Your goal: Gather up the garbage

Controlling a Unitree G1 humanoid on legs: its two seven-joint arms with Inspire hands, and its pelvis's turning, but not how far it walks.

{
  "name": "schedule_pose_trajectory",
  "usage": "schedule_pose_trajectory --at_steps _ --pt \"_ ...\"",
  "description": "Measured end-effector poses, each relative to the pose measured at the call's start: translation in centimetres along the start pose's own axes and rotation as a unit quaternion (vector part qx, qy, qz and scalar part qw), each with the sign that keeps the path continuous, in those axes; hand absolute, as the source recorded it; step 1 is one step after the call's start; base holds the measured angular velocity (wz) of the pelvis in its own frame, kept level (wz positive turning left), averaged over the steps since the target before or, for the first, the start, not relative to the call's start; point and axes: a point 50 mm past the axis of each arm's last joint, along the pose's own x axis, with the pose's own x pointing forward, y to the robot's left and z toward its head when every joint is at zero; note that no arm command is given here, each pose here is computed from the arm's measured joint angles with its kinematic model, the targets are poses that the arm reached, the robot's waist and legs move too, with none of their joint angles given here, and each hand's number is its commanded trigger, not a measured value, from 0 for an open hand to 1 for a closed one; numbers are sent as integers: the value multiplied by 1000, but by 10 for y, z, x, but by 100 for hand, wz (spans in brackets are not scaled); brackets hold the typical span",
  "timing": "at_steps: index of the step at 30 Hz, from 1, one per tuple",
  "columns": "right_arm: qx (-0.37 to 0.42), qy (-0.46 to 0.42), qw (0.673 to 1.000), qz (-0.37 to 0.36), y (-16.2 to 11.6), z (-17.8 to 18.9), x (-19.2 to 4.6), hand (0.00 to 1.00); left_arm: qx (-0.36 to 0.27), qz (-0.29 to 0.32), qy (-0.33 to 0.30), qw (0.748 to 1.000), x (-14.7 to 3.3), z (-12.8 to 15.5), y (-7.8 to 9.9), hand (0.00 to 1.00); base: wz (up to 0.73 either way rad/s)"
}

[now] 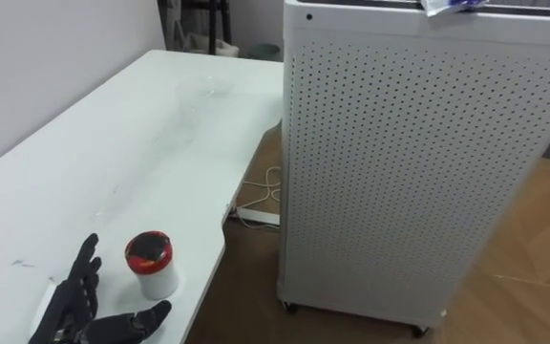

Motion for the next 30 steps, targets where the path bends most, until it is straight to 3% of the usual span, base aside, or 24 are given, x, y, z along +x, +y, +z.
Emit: schedule_pose_trajectory --at_steps 30 --pt "6 18 1000 21 4 -4 0 100 -31 42 -65 997 33 36 -8 0 -2"
